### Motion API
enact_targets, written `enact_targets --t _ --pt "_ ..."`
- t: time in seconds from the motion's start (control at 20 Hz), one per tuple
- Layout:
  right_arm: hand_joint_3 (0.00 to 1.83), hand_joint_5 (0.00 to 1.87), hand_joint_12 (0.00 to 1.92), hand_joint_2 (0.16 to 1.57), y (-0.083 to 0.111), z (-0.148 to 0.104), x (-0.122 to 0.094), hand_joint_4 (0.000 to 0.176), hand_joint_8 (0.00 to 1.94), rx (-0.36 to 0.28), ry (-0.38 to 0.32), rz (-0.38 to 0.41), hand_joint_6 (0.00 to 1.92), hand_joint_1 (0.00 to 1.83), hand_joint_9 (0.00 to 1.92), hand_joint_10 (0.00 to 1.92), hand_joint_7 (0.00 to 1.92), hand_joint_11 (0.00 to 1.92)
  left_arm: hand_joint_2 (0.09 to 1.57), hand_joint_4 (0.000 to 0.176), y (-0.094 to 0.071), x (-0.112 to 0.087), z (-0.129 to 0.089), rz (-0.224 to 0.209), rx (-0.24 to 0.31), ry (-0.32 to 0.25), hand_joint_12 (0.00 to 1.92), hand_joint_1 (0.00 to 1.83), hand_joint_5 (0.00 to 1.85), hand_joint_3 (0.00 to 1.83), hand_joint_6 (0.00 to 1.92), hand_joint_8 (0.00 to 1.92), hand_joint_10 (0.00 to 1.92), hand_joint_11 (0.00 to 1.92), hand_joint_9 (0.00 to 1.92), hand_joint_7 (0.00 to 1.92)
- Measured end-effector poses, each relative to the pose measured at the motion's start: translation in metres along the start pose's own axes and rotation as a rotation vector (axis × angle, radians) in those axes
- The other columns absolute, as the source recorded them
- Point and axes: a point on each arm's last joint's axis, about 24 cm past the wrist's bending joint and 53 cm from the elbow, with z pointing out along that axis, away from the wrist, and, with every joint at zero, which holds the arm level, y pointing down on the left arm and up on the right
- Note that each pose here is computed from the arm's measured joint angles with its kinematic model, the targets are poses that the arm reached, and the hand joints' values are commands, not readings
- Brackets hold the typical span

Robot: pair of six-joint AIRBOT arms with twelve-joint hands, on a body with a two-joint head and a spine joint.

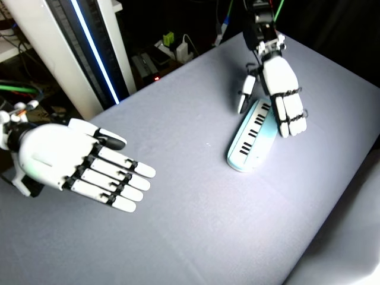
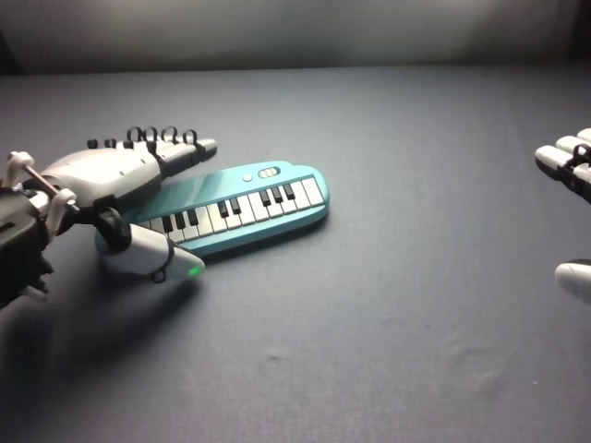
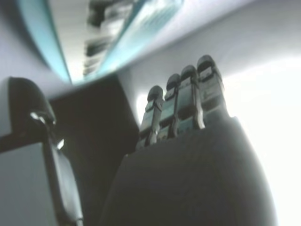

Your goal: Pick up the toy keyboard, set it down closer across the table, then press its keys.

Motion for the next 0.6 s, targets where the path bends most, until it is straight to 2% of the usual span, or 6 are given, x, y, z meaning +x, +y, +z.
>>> enact_targets --t 0.2,0.3,0.35,0.4,0.45,0.6 --pt "0.0 0.0 0.0 1.32 -0.001 0.0 0.0 0.0 0.0 0.003 0.0 0.005 0.0 0.1 0.0 0.0 0.0 0.0 0.94 0.082 0.006 0.004 0.013 0.002 -0.038 0.021 0.0 0.87 0.0 0.0 0.0 0.0 0.0 0.0 0.0 0.0" --pt "0.0 0.0 0.0 1.32 -0.002 -0.001 0.001 0.0 0.0 0.006 0.004 0.008 0.0 0.11 0.0 0.0 0.0 0.0 0.97 0.11 0.009 0.004 0.016 -0.01 -0.05 0.023 0.0 0.96 0.0 0.01 0.0 0.0 0.0 0.0 0.0 0.0" --pt "0.0 0.0 0.0 1.32 -0.002 -0.001 0.002 0.0 0.0 0.007 0.005 0.009 0.0 0.11 0.0 0.0 0.0 0.0 1.02 0.101 0.011 0.004 0.017 -0.019 -0.055 0.023 0.26 1.04 0.0 0.01 0.0 0.0 0.0 0.0 0.0 0.0" --pt "0.0 0.0 0.0 1.32 -0.002 -0.001 0.001 0.0 0.0 0.005 0.004 0.012 0.0 0.11 0.0 0.0 0.0 0.0 1.1 0.093 0.012 0.005 0.017 -0.029 -0.061 0.025 0.79 1.11 0.01 0.01 0.0 0.0 0.02 0.0 0.04 0.0" --pt "0.0 0.0 0.0 1.32 -0.002 -0.001 0.002 0.0 0.0 0.005 0.005 0.014 0.0 0.11 0.0 0.0 0.0 0.0 1.1 0.093 0.012 0.005 0.017 -0.028 -0.06 0.025 0.79 1.11 0.01 0.01 0.0 0.0 0.02 0.0 0.04 0.0" --pt "0.0 0.0 0.0 1.33 -0.003 -0.002 0.003 0.0 0.0 0.009 0.01 0.016 0.0 0.13 0.0 0.0 0.0 0.0 1.14 0.044 0.009 0.0 0.021 -0.036 -0.049 0.004 1.51 1.22 0.19 0.0 0.06 0.02 0.09 0.0 0.18 0.09"
